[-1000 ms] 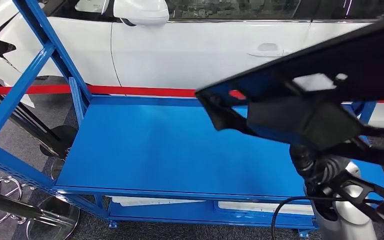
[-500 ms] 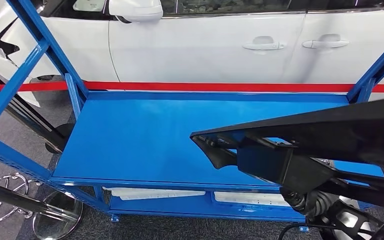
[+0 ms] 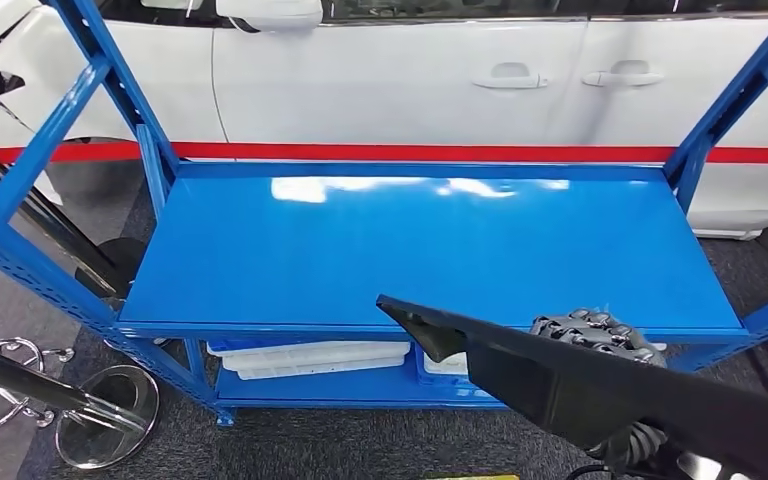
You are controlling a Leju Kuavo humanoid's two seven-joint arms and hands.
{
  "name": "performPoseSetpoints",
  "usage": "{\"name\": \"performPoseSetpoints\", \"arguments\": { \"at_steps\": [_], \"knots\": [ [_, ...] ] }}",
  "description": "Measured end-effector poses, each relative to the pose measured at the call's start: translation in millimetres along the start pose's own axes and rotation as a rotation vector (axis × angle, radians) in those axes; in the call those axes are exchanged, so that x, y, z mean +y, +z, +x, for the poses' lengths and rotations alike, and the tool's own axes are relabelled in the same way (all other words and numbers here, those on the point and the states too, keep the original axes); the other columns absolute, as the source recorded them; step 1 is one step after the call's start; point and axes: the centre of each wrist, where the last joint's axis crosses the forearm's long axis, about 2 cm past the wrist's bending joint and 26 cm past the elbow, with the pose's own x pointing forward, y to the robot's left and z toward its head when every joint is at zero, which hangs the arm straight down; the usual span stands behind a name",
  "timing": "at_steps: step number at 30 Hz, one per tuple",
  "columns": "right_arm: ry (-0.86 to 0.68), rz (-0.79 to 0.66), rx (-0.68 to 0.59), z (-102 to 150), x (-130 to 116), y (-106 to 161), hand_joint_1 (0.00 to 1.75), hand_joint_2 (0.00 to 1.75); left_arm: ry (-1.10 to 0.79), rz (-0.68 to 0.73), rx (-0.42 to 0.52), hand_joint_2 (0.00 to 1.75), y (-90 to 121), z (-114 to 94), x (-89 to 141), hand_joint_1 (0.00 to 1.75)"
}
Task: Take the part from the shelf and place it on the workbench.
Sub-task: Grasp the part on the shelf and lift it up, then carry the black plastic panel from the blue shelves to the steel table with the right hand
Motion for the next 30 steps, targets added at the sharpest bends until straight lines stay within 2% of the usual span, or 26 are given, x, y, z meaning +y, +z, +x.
{"name": "performPoseSetpoints", "arguments": {
  "at_steps": [20,30],
  "knots": [
    [0.025,0.036,-0.004,0.3,4.1,-3.7,1.75,1.75,-0.012,-0.030,-0.039,1.75,-0.7,3.2,-2.3,0.00],
    [-0.036,0.069,-0.003,2.6,5.4,1.5,1.75,1.75,-0.023,-0.039,-0.023,1.75,1.4,-1.2,-8.8,0.00]
  ]
}}
